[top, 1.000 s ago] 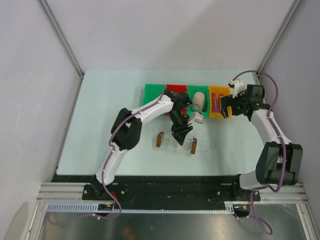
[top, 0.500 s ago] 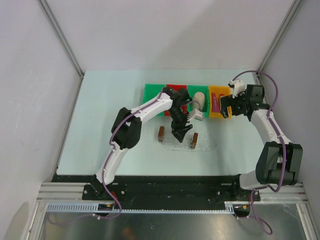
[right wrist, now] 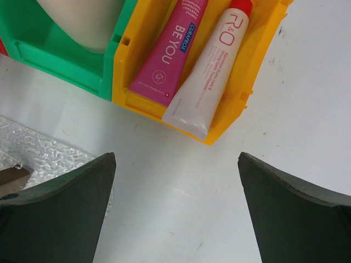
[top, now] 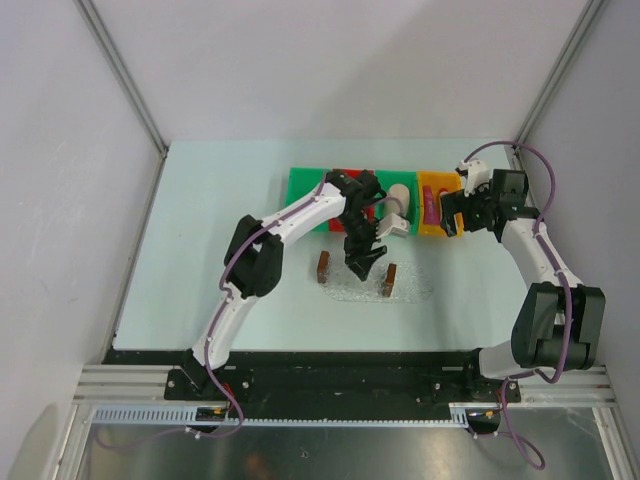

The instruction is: Prepare toiletry sets of a toothbrush and toothpaste on the tray

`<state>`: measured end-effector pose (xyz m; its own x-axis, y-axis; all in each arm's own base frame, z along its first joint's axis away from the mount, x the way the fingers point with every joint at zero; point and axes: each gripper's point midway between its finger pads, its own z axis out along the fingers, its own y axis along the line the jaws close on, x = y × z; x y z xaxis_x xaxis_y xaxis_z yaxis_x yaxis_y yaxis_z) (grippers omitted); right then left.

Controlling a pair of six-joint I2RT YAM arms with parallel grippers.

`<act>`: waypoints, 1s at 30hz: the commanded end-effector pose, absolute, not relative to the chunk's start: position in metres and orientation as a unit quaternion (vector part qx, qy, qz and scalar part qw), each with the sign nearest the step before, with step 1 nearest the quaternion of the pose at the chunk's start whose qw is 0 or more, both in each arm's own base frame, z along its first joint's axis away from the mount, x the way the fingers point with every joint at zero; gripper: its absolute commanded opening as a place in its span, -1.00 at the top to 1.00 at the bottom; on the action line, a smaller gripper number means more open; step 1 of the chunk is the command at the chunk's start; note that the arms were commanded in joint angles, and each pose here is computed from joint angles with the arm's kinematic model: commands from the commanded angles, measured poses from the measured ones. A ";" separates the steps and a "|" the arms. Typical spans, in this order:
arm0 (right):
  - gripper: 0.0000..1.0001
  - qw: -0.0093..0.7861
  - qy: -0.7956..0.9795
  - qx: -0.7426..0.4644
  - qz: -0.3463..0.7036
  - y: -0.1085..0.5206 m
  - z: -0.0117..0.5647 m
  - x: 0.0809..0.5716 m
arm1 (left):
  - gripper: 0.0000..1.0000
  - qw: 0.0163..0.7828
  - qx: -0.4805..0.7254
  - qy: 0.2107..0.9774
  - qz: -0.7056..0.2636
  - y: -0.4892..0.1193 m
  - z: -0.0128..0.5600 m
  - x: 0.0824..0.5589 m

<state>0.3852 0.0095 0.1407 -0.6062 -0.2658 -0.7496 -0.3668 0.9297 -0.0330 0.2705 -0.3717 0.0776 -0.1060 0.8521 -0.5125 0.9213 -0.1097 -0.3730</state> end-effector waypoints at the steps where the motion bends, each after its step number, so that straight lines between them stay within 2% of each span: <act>1: -0.99 0.427 0.883 -0.187 0.056 0.010 0.157 0.396 | -0.68 0.090 0.677 0.657 -0.318 -0.380 0.091 0.287; 5: -0.99 0.426 0.883 -0.188 0.056 0.010 0.156 0.396 | -0.81 0.101 0.675 0.661 -0.311 -0.379 0.098 0.291; 8: -0.99 0.425 0.884 -0.188 0.056 0.010 0.156 0.396 | -1.00 0.112 0.676 0.662 -0.302 -0.379 0.103 0.294; 21: -0.99 0.421 0.885 -0.189 0.054 0.010 0.153 0.396 | -0.99 0.152 0.684 0.657 -0.277 -0.376 0.130 0.290; 30: -1.00 0.419 0.885 -0.194 0.053 0.011 0.151 0.396 | -1.00 0.201 0.705 0.651 -0.197 -0.352 0.135 0.289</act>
